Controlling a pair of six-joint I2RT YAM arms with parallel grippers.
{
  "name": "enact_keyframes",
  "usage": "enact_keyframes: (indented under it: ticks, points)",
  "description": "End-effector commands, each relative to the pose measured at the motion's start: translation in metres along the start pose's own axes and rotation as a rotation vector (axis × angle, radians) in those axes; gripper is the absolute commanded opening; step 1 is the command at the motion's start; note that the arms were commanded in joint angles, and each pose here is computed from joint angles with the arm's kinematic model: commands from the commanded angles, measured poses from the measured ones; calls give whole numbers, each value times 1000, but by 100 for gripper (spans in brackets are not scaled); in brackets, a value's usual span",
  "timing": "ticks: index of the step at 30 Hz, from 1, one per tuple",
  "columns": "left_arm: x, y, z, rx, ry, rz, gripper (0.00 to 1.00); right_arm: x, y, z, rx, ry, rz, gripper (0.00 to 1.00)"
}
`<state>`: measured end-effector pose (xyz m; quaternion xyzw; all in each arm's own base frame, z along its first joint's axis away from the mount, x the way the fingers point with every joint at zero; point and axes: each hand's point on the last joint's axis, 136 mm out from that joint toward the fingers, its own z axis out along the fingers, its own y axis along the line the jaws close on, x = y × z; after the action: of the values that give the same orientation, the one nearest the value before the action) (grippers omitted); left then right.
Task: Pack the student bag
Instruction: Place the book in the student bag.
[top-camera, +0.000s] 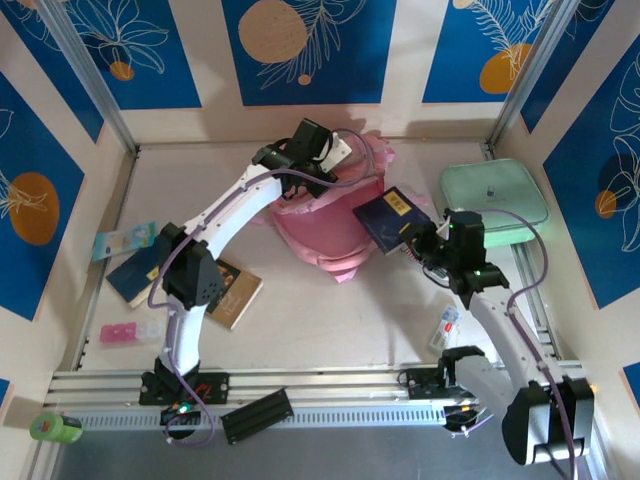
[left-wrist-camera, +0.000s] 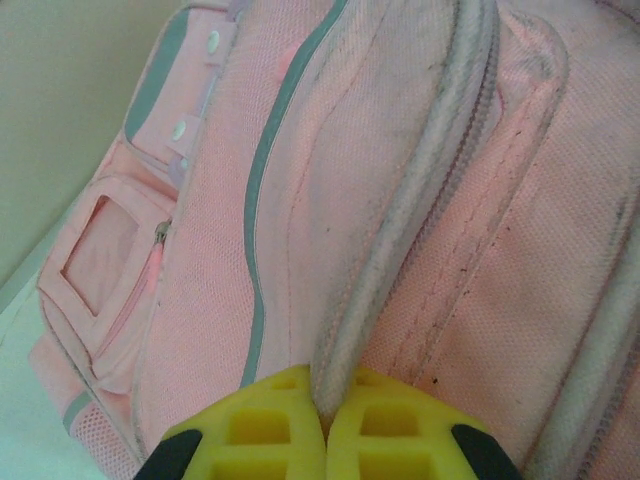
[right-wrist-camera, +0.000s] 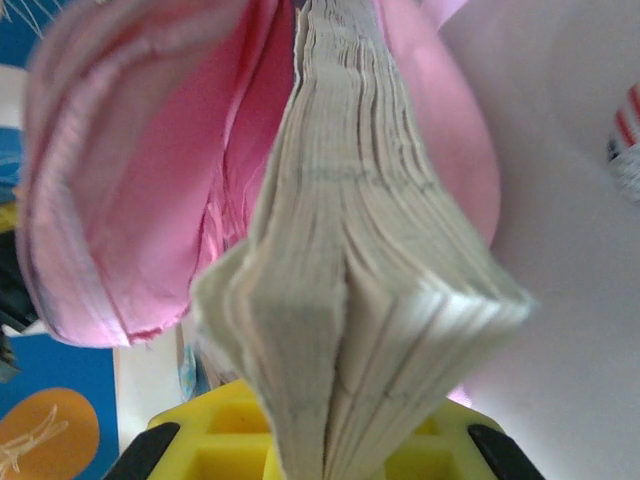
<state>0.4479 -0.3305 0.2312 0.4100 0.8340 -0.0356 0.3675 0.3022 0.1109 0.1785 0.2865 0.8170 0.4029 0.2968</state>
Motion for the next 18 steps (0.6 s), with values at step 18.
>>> enact_keyframes:
  ticks: [18]
  points:
    - [-85,5,-76,48,-324,-194,0,-21,79,133,-51,-141,11,5]
